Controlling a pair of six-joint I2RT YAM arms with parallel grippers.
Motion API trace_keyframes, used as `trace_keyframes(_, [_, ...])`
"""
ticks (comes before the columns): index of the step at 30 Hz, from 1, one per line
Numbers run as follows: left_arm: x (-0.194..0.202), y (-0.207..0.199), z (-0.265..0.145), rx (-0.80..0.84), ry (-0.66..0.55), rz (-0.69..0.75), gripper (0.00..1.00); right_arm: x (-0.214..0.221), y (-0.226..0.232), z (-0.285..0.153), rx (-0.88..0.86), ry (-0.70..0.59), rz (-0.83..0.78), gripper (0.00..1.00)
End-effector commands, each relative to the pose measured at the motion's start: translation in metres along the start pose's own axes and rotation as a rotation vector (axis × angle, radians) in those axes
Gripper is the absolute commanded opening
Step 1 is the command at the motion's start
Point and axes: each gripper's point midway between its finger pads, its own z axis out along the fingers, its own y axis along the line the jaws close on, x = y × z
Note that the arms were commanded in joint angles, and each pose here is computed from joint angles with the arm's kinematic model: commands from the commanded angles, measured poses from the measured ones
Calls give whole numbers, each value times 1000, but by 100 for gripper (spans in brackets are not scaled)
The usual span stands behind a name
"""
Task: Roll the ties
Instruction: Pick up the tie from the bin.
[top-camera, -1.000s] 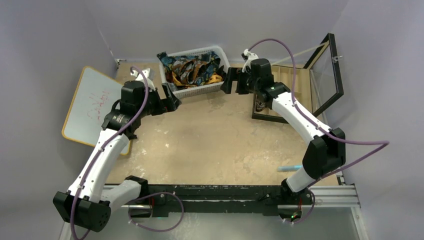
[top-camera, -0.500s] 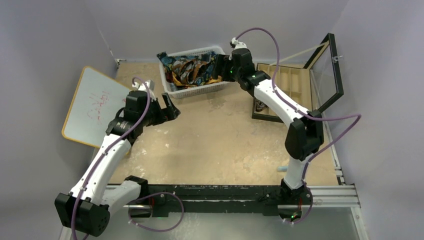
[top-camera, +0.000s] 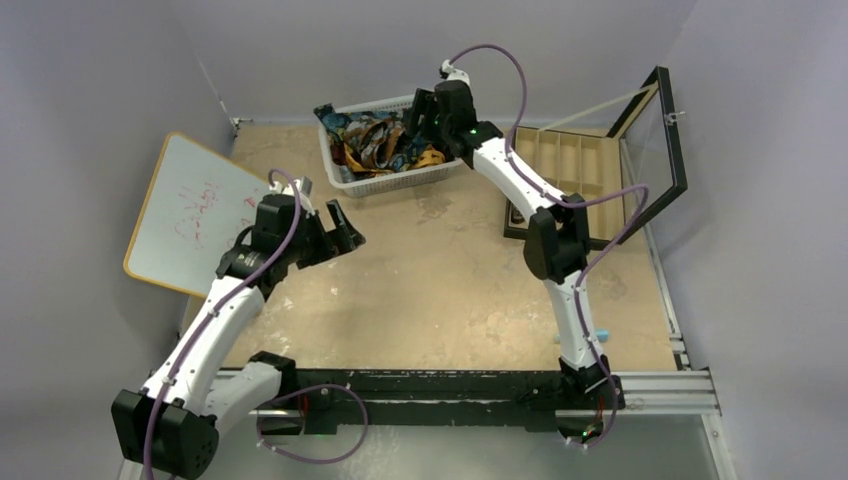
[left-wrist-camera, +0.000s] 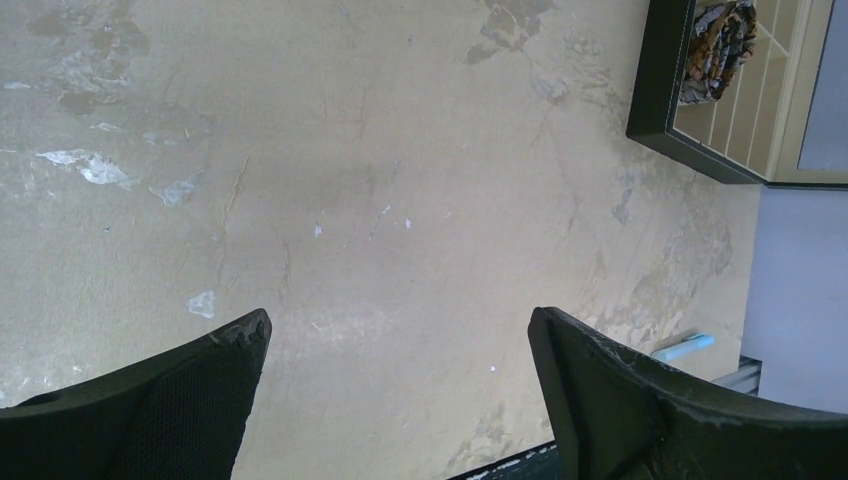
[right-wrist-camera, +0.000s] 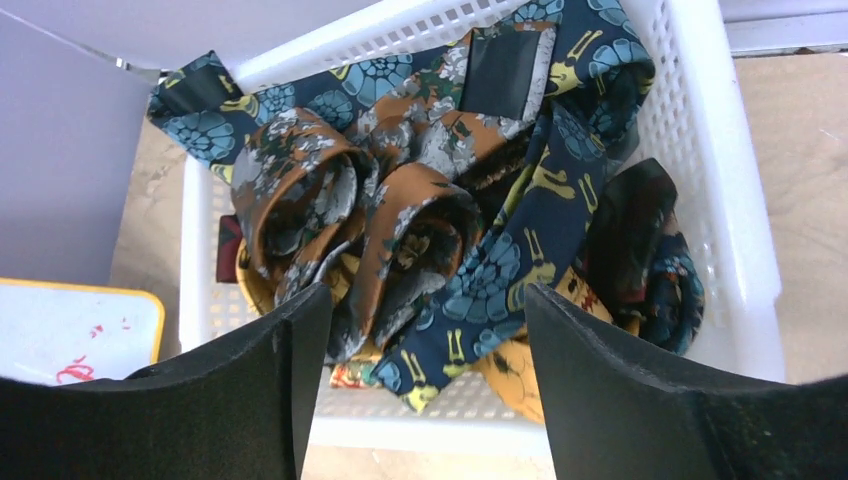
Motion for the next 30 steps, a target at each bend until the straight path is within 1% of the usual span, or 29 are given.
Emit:
trace_keyframes(1, [-3, -7, -8, 41, -25, -16, 100, -4, 6, 8, 19, 8, 18, 72])
trace_keyframes(4, [-3, -6, -12, 37, -32, -13, 100, 4, 0, 17, 39, 13, 10, 68])
trace_keyframes(7, [-3, -9, -15, 49, -33, -8, 100, 17, -6, 27, 50, 58, -35, 67])
trace_keyframes(9, [-3, -10, -17, 54, -32, -7, 100, 20, -11, 32, 66, 64, -61, 67])
trace_keyframes(11, [-2, -10, -18, 57, -33, -6, 100, 22, -15, 37, 74, 58, -75, 62])
trace_keyframes(12, [-1, -10, -18, 59, -32, -4, 100, 22, -15, 38, 71, 53, -79, 59])
trace_keyframes(15, [0, -10, -20, 61, -31, 3, 99, 15, -10, 35, 55, 41, -92, 33])
trace_keyframes(17, [0, -9, -21, 59, -35, 7, 99, 4, -4, 30, 42, 19, -98, 22])
trace_keyframes(19, [0, -9, -22, 58, -37, 11, 99, -14, 5, 19, 22, -14, -96, 13])
trace_keyframes(24, [0, -10, -23, 65, -39, 14, 99, -52, 28, -11, -34, -90, -86, 5])
trace_keyframes(28, [-2, -11, -24, 68, -43, 15, 99, -72, 48, -37, -109, -115, -87, 4])
trace_keyframes(30, [-2, -12, -23, 69, -44, 16, 99, -79, 58, -49, -156, -122, -92, 5])
